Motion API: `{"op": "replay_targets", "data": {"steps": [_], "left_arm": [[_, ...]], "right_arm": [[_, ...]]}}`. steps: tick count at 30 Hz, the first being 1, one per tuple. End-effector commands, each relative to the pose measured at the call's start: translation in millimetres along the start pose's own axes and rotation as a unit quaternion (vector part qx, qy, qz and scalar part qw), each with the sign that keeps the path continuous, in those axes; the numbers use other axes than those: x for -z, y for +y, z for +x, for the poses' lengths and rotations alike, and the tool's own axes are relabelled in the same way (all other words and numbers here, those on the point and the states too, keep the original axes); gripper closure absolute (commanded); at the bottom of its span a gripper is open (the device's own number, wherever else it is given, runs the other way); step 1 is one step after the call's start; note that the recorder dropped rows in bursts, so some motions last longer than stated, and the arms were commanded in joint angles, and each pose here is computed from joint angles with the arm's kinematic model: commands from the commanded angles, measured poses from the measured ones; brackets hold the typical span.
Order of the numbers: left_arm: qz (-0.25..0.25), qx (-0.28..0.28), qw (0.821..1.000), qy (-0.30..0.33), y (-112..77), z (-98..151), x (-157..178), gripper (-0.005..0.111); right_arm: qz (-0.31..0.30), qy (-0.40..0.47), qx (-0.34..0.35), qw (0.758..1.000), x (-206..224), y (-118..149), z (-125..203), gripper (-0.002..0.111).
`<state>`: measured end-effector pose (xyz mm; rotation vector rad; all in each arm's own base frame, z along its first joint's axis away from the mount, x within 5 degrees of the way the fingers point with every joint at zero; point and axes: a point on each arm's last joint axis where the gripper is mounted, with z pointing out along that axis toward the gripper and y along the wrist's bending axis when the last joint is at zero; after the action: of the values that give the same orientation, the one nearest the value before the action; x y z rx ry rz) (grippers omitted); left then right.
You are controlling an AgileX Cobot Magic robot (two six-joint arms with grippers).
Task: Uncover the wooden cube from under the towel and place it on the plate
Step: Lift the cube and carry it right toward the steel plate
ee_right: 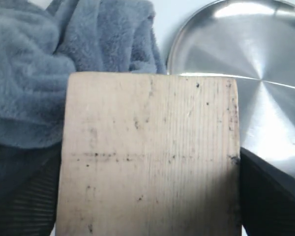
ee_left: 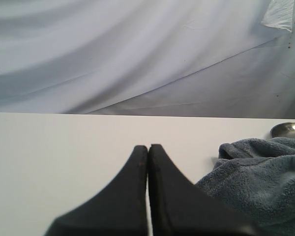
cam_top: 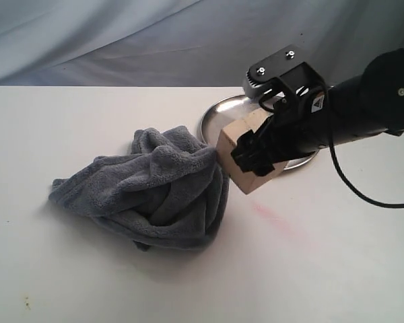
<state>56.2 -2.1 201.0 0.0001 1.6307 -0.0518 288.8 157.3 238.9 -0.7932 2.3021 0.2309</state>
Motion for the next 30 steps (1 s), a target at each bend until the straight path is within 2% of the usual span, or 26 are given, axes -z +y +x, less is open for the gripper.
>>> {"op": "replay_targets", "data": {"steps": [1,6,12,21,30], "left_arm": [[0.0,0.0,1.0,-0.001,0.0,1.0,-0.1,0.105],[0.0,0.001,1.0,-0.001,0.0,1.0,-0.1,0.105],[0.0,0.001,1.0,-0.001,0.0,1.0,-0.1,0.105],[0.0,0.0,1.0,-0.001,0.0,1.0,-0.1,0.105],[0.0,0.001,1.0,-0.001,0.0,1.0,-0.1,0.105]], "right_arm": [[0.037,-0.062,-0.044,0.996,6.4,-18.2,-9.4,0.058],[0.074,-0.135,-0.07,0.986,6.2,-36.4,-18.9,0.058],[0.108,-0.188,-0.096,0.971,-17.5,-54.7,-20.8,0.058],[0.077,-0.104,-0.105,0.986,-71.6,-68.4,-46.5,0.058],[0.063,-0.063,-0.099,0.991,-95.6,-78.6,-78.9,0.058]]}}
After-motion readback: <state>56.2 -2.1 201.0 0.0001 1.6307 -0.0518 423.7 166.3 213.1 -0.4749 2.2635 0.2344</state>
